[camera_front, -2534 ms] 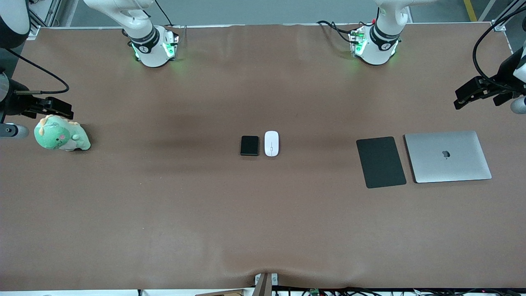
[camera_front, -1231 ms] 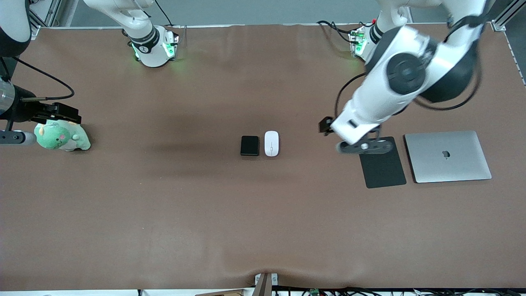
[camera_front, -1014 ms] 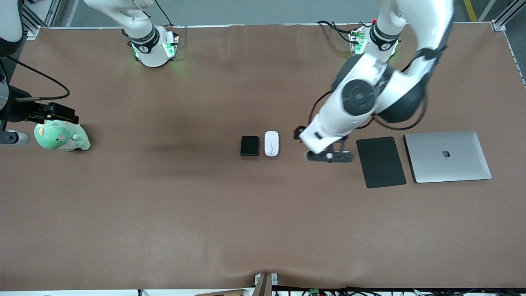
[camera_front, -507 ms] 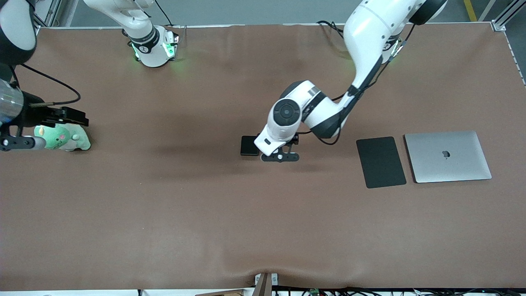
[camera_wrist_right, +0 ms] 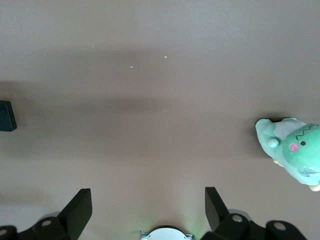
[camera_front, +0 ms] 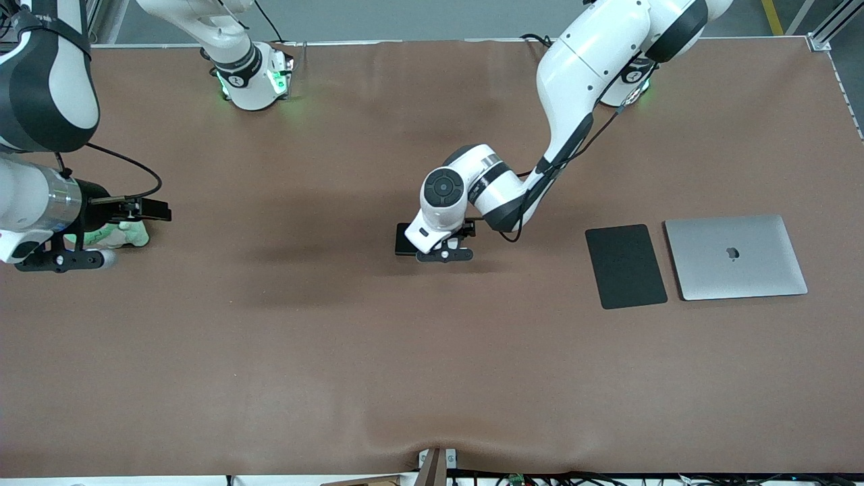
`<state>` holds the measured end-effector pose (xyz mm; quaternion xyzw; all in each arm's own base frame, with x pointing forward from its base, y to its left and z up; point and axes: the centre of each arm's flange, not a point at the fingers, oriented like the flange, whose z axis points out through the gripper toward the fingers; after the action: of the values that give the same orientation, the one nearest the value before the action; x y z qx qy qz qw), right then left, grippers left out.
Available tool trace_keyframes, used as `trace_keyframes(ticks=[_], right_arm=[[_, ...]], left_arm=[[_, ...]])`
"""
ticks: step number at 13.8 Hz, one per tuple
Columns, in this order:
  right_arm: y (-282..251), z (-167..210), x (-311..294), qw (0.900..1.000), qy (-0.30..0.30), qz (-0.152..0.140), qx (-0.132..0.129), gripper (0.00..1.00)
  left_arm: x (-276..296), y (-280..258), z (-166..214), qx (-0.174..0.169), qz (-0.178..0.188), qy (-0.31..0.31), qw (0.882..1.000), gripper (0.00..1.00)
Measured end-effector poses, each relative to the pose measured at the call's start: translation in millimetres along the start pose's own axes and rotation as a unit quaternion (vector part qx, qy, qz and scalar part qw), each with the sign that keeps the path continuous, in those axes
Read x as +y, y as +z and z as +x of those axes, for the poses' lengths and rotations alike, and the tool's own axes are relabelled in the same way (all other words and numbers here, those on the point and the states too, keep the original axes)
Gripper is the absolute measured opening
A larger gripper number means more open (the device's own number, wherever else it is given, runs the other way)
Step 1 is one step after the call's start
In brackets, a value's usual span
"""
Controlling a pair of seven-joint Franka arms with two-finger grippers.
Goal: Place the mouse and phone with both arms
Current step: 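Grasp the mouse with the left gripper while the right gripper reaches the phone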
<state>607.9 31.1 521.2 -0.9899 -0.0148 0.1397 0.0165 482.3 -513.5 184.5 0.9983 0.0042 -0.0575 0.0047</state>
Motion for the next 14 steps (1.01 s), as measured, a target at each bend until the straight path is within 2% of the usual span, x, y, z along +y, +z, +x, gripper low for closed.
trace_keyframes(ticks=[5,8,11,14], right_arm=[[14.4,-0.8,-49.1,0.999,0.031,0.019,-0.017,1.0],[20.2,-0.9,-58.6,0.997,0.053,0.044,-0.027,1.0],[27.2,0.4,-64.8,0.997,0.059,0.048,-0.029,1.0],[28.2,0.4,-78.3,0.996,0.067,0.047,-0.024,1.0]], left_arm=[[-4.2,14.3,-3.8,-0.005,0.006,0.002,1.0,0.9],[-4.1,14.5,-4.1,-0.005,0.007,0.002,1.0,0.62],[-7.0,12.9,-2.0,-0.009,0.013,0.0,1.0,0.62],[-33.7,-22.1,17.8,-0.02,0.049,-0.02,0.998,0.62]])
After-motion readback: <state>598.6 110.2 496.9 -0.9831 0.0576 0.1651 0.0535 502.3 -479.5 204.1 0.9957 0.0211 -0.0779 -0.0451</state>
